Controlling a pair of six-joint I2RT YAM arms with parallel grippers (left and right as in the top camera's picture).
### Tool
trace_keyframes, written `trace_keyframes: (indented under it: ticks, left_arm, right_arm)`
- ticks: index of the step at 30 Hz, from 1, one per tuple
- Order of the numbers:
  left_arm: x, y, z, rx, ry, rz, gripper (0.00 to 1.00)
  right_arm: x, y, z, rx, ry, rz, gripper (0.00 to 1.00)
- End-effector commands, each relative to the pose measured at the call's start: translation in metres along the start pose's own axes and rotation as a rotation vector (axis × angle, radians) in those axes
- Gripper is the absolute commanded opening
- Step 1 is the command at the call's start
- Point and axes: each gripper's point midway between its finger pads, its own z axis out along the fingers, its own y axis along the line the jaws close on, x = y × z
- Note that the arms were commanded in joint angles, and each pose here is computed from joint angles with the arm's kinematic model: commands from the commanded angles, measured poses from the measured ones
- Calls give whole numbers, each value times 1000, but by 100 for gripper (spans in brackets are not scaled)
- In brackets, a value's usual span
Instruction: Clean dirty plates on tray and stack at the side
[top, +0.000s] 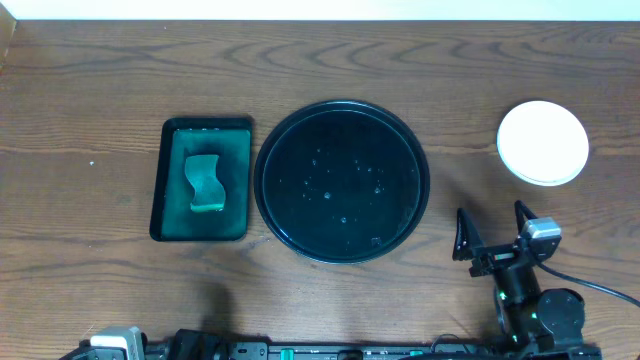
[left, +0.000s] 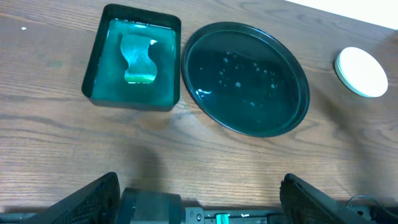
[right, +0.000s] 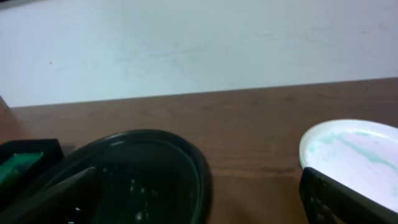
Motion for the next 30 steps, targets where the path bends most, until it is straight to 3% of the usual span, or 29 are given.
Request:
trace_keyframes:
  ticks: [1,16,30]
  left_arm:
    - [-1,0,-1,-1,-3,20,82]
    - [-1,0,-1,-1,-3,20,82]
    - [-1,0,-1,-1,-3,20,82]
  right_arm:
    - [8,-1,4,-13,-12,21,99]
    - [35,-9,13,-14,1,23,99]
    - [32,-23,12,45,-9,-36,99]
